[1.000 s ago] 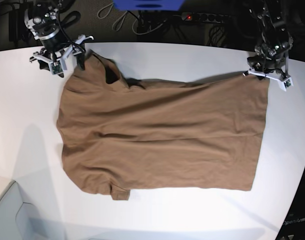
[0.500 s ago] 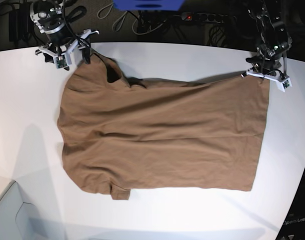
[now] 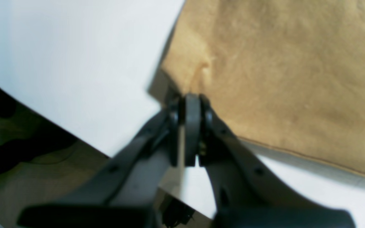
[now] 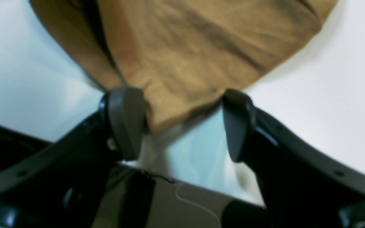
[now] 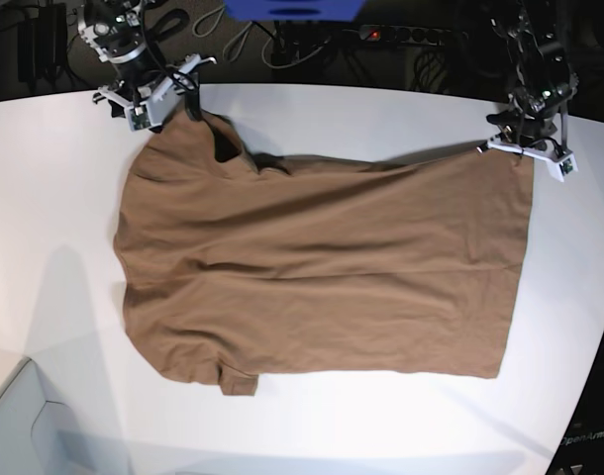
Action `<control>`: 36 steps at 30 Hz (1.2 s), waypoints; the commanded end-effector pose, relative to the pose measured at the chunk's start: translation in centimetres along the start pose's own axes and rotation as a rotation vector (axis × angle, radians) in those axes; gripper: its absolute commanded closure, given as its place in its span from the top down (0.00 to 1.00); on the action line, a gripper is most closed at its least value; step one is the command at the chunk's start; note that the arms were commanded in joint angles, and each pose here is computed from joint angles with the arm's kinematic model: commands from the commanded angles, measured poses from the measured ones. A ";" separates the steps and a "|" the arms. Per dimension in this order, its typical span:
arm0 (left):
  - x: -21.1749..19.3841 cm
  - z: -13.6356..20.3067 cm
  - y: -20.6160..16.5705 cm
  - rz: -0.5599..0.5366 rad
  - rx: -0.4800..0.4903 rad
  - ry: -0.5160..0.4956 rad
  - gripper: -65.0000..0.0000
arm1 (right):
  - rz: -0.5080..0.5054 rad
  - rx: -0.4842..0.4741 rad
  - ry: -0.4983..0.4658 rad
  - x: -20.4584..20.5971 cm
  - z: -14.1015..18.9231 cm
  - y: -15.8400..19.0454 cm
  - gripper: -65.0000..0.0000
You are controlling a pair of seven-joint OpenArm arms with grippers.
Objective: Layout the t-shirt on the table in an organized manner, then fold the t-shirt properly
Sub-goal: 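Grasp the collar-side corners with both grippers, then pull the collar-side edge taut with both grippers, straightening the shirt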
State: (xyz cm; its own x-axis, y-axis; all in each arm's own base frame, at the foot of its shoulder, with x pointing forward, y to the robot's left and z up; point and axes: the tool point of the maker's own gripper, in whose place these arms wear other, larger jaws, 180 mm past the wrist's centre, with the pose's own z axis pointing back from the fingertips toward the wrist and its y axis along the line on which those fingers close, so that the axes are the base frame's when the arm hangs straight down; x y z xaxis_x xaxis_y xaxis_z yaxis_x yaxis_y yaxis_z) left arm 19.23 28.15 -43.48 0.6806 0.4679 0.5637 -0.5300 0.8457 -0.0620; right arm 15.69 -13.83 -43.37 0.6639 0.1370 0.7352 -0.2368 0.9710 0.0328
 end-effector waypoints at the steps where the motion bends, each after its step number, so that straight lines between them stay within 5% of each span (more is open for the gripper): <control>1: -1.3 0.1 0.5 -0.003 0.012 0.059 0.00 | -0.006 0.002 0.027 -0.8 0.1 0.0 0.60; 3: -1.3 0.1 0.5 -0.003 0.012 0.059 0.00 | -0.011 0.008 0.036 -1.3 0.0 0.1 0.53; 8: -1.2 0.2 0.5 0.000 0.011 0.058 0.00 | -0.005 -0.004 0.026 -0.8 0.2 -0.3 0.03; 9: -0.8 0.4 0.4 -0.001 0.009 0.046 0.00 | 0.003 -0.012 0.011 -0.2 0.3 -0.5 0.00; 18: 4.0 3.2 -1.6 -0.027 -0.041 -0.107 0.00 | 0.121 -0.079 -0.176 7.7 3.0 -1.5 0.00; 23: 5.7 3.9 -2.3 -0.031 -0.058 -0.158 0.00 | 0.089 -0.129 -0.228 9.2 3.9 -3.0 0.00; 36: 11.6 3.2 -5.4 0.023 -0.117 -0.269 0.00 | 0.064 -0.120 -0.303 12.2 0.9 -4.0 0.00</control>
State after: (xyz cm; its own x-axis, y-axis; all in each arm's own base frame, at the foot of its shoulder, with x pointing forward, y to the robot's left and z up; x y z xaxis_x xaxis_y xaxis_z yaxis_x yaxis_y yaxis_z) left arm 27.96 27.64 -34.81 0.5213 0.4307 0.7367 -0.4721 0.8647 -0.1714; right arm 23.62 -16.14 -35.08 0.4473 0.1560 0.8807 -0.1790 0.9804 -0.0827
